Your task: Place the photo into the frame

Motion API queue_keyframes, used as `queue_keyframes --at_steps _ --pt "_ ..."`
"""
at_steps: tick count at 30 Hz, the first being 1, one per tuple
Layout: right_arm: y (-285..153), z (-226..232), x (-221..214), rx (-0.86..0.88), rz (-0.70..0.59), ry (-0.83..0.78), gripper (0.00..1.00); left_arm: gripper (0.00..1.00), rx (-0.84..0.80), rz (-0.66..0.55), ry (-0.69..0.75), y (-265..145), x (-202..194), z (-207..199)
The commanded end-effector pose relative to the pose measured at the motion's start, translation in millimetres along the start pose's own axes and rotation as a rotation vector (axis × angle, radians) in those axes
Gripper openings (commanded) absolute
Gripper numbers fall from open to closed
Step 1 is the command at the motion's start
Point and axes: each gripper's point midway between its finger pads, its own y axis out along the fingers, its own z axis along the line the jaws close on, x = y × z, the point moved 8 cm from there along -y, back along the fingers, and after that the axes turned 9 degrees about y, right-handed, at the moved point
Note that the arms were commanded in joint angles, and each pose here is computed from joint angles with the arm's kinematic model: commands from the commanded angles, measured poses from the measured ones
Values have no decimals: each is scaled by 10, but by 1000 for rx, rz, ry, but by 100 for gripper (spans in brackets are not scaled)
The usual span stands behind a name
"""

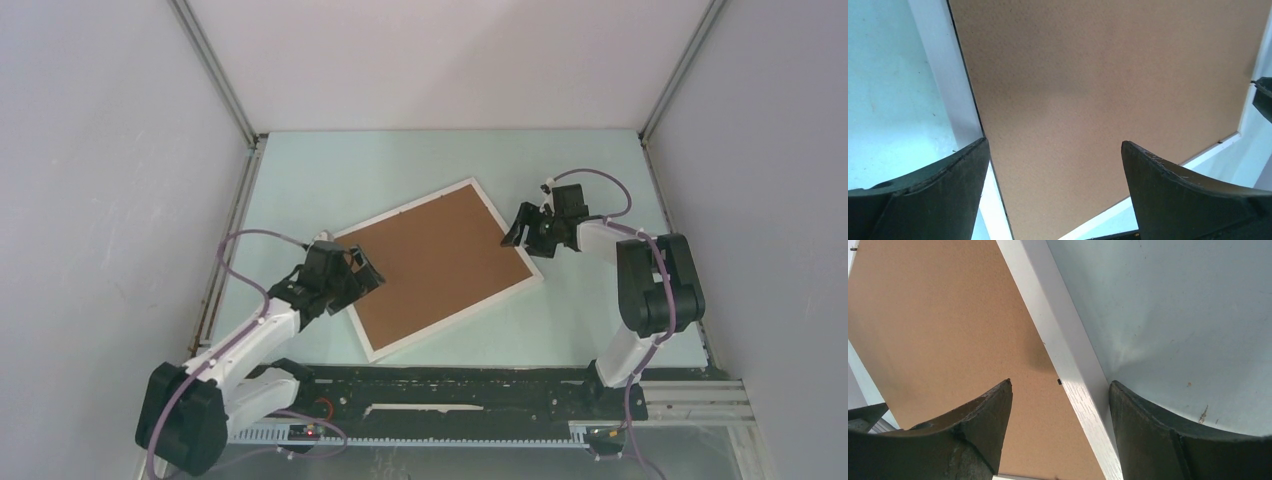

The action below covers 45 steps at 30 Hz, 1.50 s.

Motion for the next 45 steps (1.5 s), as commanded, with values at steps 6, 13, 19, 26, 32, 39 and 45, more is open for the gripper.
queue_keyframes --at_steps 6,13,19,26,32,39,45 --pt "140 249 -373 117 191 9 75 100 -136 -2 109 36 228 -605" --pt "181 302 -419 140 211 16 75 100 -120 0 225 65 192 -859" --pt "160 325 -442 149 215 19 75 100 -179 -20 219 94 220 -1032" --pt "148 321 -458 150 218 21 75 100 -391 -20 78 157 116 -1204" --pt "138 331 -481 154 222 21 75 100 -519 -108 -123 90 106 -1085" --pt "185 366 -576 169 247 29 75 99 -646 -106 -232 46 121 -1137" --pt "208 406 -612 213 268 53 75 99 -685 -121 -160 -11 168 -1260"
